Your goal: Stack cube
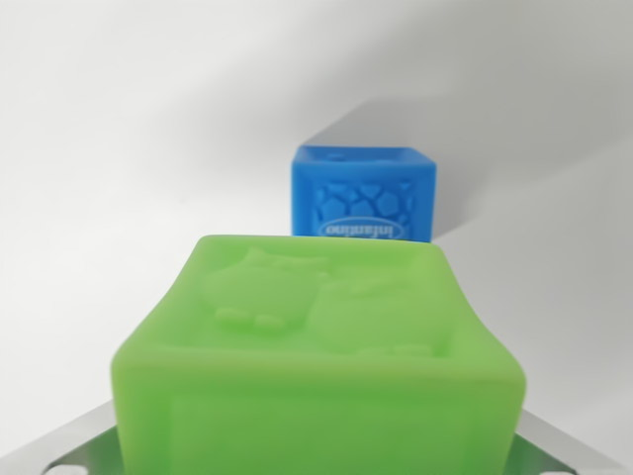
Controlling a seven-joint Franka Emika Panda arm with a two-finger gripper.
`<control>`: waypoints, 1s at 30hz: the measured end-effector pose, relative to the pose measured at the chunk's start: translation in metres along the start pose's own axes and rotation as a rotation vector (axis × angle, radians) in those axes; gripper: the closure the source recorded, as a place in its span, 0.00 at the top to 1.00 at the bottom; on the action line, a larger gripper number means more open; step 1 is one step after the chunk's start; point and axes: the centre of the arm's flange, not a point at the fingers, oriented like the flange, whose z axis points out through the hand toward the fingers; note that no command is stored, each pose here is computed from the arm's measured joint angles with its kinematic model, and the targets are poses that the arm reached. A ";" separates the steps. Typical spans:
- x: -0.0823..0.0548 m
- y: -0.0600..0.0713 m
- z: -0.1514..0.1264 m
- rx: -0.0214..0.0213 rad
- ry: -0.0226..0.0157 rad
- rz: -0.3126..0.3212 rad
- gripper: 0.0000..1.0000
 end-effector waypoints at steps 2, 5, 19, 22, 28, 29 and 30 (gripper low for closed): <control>0.003 0.002 -0.001 0.0000 0.0000 0.001 0.00; 0.008 0.004 -0.002 0.0008 0.0004 0.003 0.00; 0.012 0.007 0.031 -0.0080 -0.0031 0.006 0.00; 0.012 0.007 0.037 -0.0063 -0.0024 0.005 0.00; 0.012 0.008 0.051 -0.0069 -0.0027 0.004 0.00; 0.012 0.008 0.053 -0.0075 -0.0029 0.004 0.00; 0.012 0.008 0.055 -0.0080 -0.0032 0.004 0.00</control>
